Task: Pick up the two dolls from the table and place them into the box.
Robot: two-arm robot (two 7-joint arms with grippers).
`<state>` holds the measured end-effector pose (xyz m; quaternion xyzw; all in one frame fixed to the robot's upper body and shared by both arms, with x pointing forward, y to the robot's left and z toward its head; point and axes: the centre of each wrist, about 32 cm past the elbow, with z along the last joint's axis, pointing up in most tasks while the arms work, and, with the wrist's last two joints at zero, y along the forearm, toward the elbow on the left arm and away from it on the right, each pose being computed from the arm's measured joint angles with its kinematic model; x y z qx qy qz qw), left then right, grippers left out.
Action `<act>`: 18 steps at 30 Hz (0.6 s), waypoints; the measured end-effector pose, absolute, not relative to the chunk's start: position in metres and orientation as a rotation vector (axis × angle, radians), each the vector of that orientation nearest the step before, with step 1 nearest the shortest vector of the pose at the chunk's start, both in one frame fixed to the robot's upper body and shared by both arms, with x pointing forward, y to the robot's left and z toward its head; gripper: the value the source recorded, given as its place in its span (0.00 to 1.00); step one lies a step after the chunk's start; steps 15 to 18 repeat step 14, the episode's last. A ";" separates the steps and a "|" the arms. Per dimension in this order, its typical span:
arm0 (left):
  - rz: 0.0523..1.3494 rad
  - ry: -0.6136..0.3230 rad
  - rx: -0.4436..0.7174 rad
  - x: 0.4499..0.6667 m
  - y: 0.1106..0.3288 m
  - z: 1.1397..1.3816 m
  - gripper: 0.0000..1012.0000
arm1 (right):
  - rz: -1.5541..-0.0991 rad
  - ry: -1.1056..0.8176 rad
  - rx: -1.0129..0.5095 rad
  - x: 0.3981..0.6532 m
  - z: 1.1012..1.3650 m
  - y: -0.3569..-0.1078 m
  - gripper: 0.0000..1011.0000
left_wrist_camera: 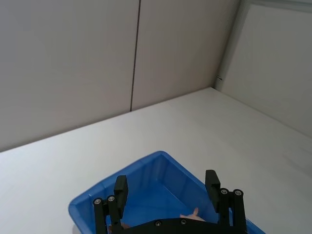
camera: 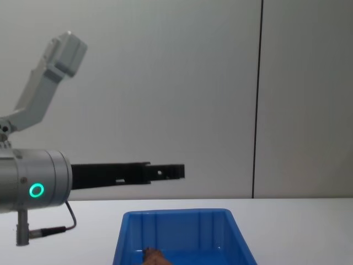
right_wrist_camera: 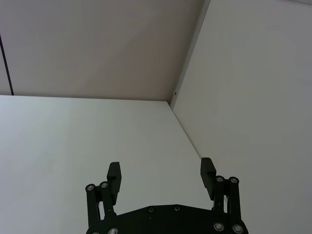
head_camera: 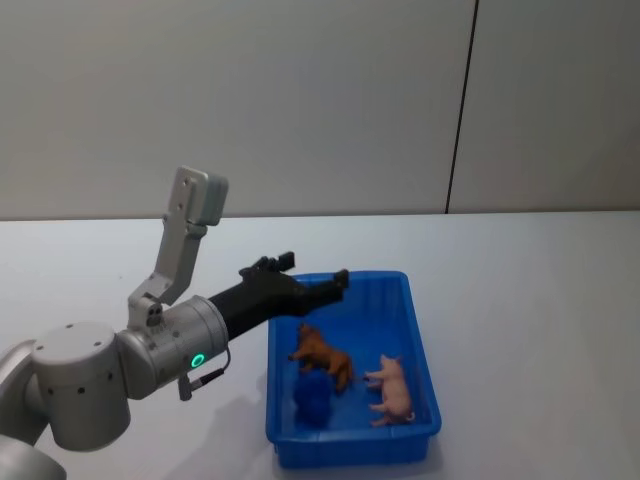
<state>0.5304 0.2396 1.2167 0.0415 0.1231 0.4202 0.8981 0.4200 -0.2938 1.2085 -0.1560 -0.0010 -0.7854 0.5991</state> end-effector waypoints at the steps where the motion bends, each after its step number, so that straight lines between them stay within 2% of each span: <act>1: 0.878 0.249 0.081 0.529 0.240 1.217 0.99 | -1.821 -0.002 -0.362 0.420 1.209 -0.294 0.99; 14: 1.059 0.140 -0.006 0.515 0.238 1.227 0.99 | -1.821 -0.002 -0.362 0.420 1.209 -0.294 0.99; 18: 1.059 0.140 -0.006 0.515 0.238 1.227 0.99 | -1.821 -0.002 -0.362 0.420 1.209 -0.294 0.99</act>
